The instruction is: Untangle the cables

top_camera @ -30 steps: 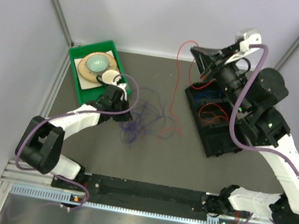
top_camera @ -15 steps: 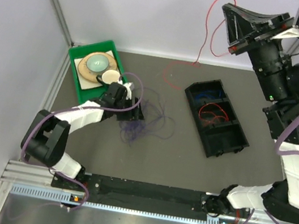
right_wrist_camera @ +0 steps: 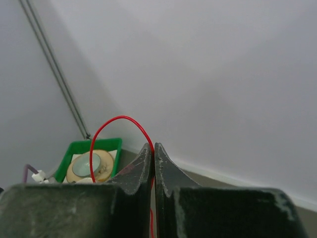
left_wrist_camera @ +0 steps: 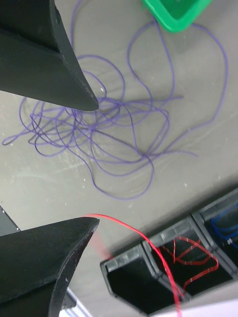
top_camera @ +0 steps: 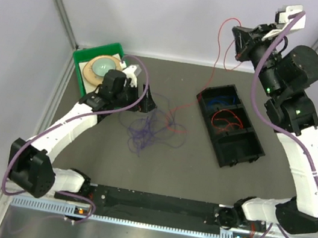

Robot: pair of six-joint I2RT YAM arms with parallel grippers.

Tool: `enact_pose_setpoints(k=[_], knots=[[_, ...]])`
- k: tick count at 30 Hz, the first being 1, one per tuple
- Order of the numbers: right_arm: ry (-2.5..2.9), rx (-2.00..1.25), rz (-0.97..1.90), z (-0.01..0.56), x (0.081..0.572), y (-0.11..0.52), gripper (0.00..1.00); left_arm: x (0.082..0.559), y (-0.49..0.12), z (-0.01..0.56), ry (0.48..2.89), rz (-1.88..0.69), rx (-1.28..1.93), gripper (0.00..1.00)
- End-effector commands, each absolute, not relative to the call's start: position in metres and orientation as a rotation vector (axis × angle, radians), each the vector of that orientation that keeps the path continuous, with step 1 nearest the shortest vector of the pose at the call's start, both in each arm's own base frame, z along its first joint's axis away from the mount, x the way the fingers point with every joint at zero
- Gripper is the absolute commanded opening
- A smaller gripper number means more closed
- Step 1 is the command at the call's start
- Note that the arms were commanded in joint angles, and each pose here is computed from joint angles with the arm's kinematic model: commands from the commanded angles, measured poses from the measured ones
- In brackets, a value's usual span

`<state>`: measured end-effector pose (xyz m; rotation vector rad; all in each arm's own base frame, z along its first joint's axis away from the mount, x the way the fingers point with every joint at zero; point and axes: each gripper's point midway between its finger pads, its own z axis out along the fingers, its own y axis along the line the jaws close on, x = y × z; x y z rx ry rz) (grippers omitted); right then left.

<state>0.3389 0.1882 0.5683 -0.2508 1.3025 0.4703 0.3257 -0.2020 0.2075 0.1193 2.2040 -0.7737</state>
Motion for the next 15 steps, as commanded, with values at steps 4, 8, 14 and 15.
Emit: enact_pose_setpoints(k=[4,8,14,15], knots=[[1.262,-0.180,0.474,0.579,0.334,0.159,0.00,0.326,-0.187,0.207,2.203,-0.678,0.111,0.93],[1.266,-0.158,0.438,0.579,0.338,0.144,0.00,0.326,-0.184,0.205,2.204,-0.657,0.082,0.93],[1.278,-0.133,0.364,0.575,0.351,0.124,0.00,0.325,-0.181,0.206,2.197,-0.645,0.071,0.93],[1.285,-0.132,0.349,0.572,0.354,0.122,0.00,0.325,-0.181,0.208,2.192,-0.643,0.074,0.93]])
